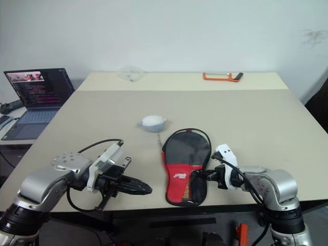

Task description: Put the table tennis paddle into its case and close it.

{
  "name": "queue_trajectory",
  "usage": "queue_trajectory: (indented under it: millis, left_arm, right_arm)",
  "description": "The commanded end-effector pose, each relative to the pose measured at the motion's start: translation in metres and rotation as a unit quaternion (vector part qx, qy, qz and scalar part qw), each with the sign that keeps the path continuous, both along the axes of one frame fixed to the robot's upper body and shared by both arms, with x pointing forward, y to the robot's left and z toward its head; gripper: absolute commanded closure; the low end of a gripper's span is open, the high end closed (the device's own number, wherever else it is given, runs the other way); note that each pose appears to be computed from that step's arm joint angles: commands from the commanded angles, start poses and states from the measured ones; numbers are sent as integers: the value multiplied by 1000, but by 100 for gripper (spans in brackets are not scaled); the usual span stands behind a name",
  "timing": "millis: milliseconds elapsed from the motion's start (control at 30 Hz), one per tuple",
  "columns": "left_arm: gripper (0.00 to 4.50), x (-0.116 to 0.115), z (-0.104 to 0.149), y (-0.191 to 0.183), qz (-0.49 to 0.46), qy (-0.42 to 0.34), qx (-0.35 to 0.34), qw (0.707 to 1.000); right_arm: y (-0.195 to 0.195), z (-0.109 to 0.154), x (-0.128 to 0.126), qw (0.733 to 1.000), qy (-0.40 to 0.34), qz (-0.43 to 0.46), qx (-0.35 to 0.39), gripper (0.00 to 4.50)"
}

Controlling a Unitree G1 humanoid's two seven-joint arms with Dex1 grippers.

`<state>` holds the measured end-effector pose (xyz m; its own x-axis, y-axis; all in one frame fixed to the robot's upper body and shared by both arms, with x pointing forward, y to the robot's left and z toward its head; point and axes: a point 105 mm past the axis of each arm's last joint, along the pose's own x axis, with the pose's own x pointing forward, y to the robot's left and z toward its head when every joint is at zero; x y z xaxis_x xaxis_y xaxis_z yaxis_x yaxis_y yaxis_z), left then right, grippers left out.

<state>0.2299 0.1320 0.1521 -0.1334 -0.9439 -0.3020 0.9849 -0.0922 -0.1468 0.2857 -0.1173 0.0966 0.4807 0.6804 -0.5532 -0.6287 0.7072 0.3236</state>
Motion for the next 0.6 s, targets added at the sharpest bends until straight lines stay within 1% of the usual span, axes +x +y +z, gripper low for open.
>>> queue_trajectory:
  millis: [33,167,267,400,533,600]
  left_arm:
    - [450,-1,4,-2,-11,-11,-4,1000]
    - [450,-1,2,-2,-10,-11,-4,1000]
    - [450,-2,1,-2,-9,-11,-4,1000]
    - [450,-1,1,-3,-9,-12,-4,1000]
    - [450,2,1,-3,2,-16,-6,1000]
    - [450,4,0,-4,9,-19,-7,1000]
  right_arm:
    - [-2,11,3,1000,-20,11,3,447]
    - [-8,11,1,1000,-18,11,-5,447]
    - [-6,10,0,1000,-16,13,-3,447]
    - [-8,2,2,1000,-13,-11,-15,447]
    - [-8,11,1,999,-16,-28,16,447]
    - [-4,17,-2,999,-21,-33,30,402]
